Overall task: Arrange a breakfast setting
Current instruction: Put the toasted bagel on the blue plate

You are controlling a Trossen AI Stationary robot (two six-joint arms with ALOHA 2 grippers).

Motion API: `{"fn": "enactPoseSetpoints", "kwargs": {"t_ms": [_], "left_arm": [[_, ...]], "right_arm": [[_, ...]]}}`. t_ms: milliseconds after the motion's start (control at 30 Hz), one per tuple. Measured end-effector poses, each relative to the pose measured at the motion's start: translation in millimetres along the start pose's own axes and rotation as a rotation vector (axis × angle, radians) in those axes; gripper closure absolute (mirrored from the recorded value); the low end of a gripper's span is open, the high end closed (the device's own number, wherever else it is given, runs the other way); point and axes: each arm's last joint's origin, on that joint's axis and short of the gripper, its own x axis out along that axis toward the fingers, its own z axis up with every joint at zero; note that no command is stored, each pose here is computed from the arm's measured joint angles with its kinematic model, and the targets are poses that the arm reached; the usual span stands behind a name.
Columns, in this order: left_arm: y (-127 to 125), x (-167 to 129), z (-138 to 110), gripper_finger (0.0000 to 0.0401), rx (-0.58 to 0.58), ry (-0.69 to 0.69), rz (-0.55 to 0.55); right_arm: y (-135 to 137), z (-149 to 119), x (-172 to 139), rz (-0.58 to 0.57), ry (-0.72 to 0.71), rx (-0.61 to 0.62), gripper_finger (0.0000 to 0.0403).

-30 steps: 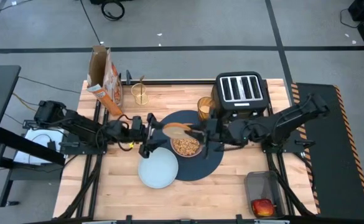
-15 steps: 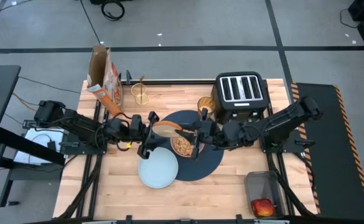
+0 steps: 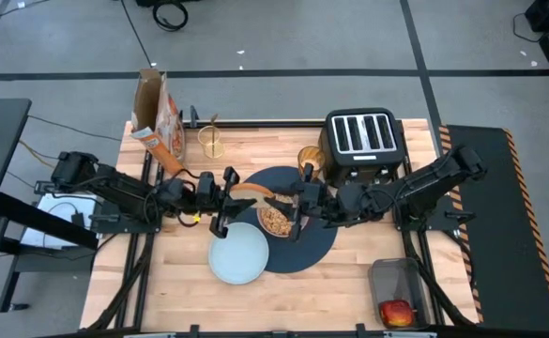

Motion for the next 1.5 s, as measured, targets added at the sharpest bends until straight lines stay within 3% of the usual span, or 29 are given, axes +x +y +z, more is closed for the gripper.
{"fn": "enactPoseSetpoints", "kwargs": {"t_ms": [267,467,633,833,1067,1300,1500], "left_arm": [[-1,-8,6,0.0351,-0.061,0.178,0.033],[-7,-34,6,0.0352,-0.091,0.484,0.136],[-15,-59,-10,0.0353,-0.108,0.759,0.25],[-25,-87,-39,0.0353,-0.265,1.069,0.367],[-34,-92,-55,0.034,-0.4,1.165,0.354],[-25,-85,-65,0.0353,-0.594,1.313,0.193],[17,-82,-63,0.0353,-0.752,1.37,0.343]], "right_arm": [[0,33,-28,-0.011,-0.065,-0.017,0.0168],[7,34,-43,-0.043,0.002,-0.069,0.0118],[10,22,-45,-0.024,0.104,-0.045,0.0113],[6,14,-43,-0.041,0.168,-0.004,0.0118],[3,13,-41,-0.052,0.172,0.006,0.0119],[0,12,-39,-0.059,0.181,0.03,0.0119],[-5,11,-36,-0.083,0.184,0.058,0.0119]]}}
